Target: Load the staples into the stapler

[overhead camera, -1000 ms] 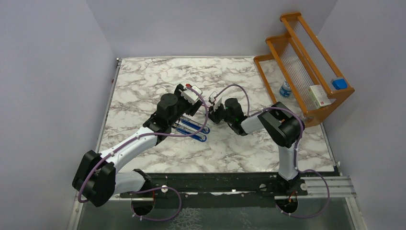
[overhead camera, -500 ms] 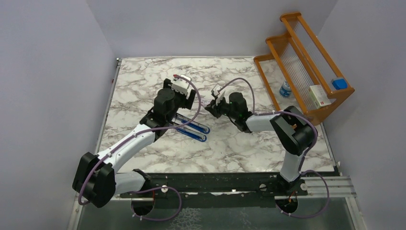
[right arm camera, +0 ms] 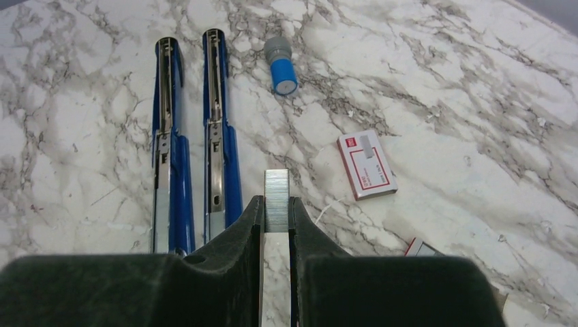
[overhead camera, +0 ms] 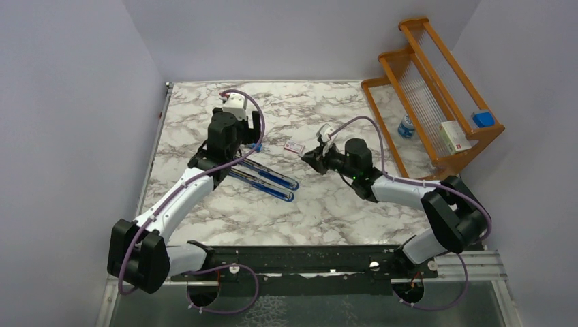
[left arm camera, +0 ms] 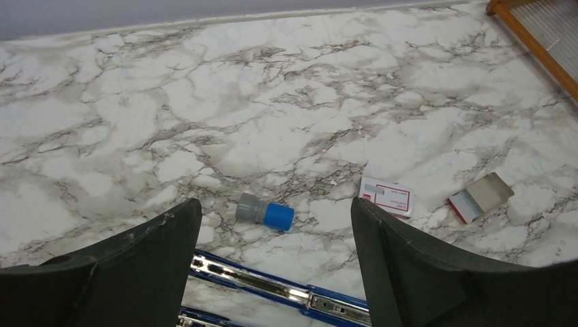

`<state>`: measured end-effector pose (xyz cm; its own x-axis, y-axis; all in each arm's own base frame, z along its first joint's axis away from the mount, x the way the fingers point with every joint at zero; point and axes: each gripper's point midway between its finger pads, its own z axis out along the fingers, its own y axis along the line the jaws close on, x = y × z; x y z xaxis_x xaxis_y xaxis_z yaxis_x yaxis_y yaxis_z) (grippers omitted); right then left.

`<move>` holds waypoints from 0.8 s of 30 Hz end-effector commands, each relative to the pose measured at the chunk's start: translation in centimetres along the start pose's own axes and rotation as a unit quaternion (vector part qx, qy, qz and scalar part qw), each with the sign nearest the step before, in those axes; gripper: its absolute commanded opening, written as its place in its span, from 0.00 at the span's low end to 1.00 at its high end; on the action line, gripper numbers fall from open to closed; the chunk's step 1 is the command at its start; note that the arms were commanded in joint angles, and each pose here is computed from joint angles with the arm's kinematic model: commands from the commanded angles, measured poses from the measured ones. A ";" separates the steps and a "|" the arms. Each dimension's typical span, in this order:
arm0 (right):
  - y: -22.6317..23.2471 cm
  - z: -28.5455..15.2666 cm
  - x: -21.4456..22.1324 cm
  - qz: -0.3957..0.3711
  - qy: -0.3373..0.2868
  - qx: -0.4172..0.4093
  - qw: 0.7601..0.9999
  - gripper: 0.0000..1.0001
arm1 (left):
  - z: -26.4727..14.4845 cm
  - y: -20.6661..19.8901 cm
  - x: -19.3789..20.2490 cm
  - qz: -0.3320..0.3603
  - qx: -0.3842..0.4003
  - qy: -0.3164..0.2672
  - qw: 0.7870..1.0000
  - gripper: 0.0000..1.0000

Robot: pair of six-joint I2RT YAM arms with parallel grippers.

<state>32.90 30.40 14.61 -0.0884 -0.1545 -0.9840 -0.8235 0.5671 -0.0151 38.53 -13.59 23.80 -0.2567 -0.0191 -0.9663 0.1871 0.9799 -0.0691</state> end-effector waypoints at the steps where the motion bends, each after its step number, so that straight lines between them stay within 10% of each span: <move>1: 1.6 -1.3 0.3 0.014 -0.004 -0.029 0.999 0.01 | 0.6 0.4 1.2 0.000 0.005 0.021 1.000 0.84; 18: -2.6 0.4 3.5 0.096 0.161 0.083 0.979 0.01 | 3.3 2.1 5.5 0.078 -0.027 0.079 0.993 0.84; 24: -4.0 -0.2 2.5 0.060 0.117 0.117 0.984 0.01 | 3.4 2.1 6.0 0.079 -0.028 0.083 0.993 0.84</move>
<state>35.04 28.64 11.47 -0.3628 -0.2471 -0.8985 -0.6880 0.7213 0.0795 40.17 -12.71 16.70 -0.3967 0.1600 -0.9039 0.2073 0.9749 0.0816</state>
